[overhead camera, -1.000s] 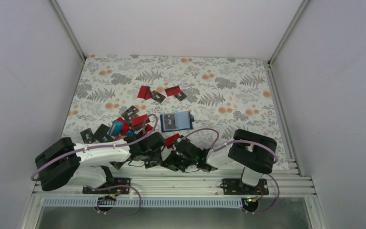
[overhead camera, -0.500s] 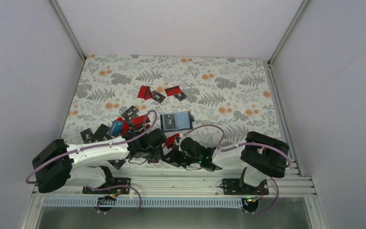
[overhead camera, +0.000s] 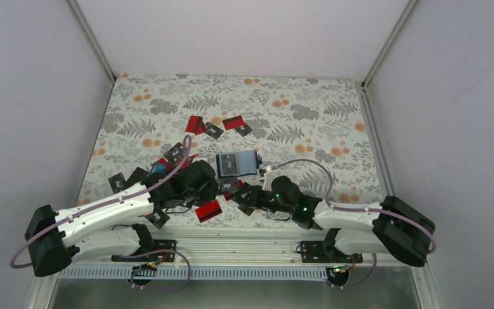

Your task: Put the credit cards into the card holder

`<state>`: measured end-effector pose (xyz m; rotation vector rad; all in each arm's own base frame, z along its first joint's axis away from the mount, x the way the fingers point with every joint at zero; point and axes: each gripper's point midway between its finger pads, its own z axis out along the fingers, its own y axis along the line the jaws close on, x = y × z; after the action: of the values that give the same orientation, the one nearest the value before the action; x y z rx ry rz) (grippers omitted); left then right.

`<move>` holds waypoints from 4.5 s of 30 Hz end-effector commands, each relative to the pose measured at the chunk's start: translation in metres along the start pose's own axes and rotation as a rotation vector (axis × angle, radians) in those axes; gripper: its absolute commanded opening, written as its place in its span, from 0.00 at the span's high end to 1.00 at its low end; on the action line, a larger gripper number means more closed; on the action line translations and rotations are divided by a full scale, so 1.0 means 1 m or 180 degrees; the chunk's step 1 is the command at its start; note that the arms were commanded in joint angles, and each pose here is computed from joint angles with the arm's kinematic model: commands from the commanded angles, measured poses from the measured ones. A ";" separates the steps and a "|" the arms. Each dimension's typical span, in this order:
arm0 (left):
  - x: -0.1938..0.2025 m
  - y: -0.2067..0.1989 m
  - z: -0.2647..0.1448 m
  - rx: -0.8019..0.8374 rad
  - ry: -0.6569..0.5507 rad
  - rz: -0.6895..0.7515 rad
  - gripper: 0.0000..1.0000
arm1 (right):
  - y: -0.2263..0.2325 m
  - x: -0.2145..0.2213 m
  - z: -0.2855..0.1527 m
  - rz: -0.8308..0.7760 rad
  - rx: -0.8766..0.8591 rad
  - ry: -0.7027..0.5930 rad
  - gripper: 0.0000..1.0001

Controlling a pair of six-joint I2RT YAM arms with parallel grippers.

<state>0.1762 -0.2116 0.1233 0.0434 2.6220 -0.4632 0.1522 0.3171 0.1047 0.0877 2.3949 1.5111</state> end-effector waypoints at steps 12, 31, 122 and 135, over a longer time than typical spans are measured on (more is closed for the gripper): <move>-0.083 -0.051 -0.070 0.1494 -0.0731 0.0701 0.48 | 0.045 -0.064 -0.059 -0.1155 -0.0474 -0.0081 0.96; -0.097 -0.083 -0.124 0.2821 -0.0976 0.1276 0.50 | 0.121 -0.054 -0.109 -0.1795 -0.1412 0.0435 0.96; -0.122 -0.051 0.140 0.1106 0.0183 -0.0662 0.98 | -0.117 -0.214 -0.019 -0.0319 0.1524 -0.0198 0.65; -0.108 -0.051 0.163 0.1095 0.0374 -0.0699 0.98 | -0.152 -0.193 -0.003 -0.0179 0.1593 0.0116 0.81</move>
<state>0.3355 -0.2984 0.0493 -0.1252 2.6564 -0.9759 0.3527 0.2054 0.0209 0.1271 2.7090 0.8651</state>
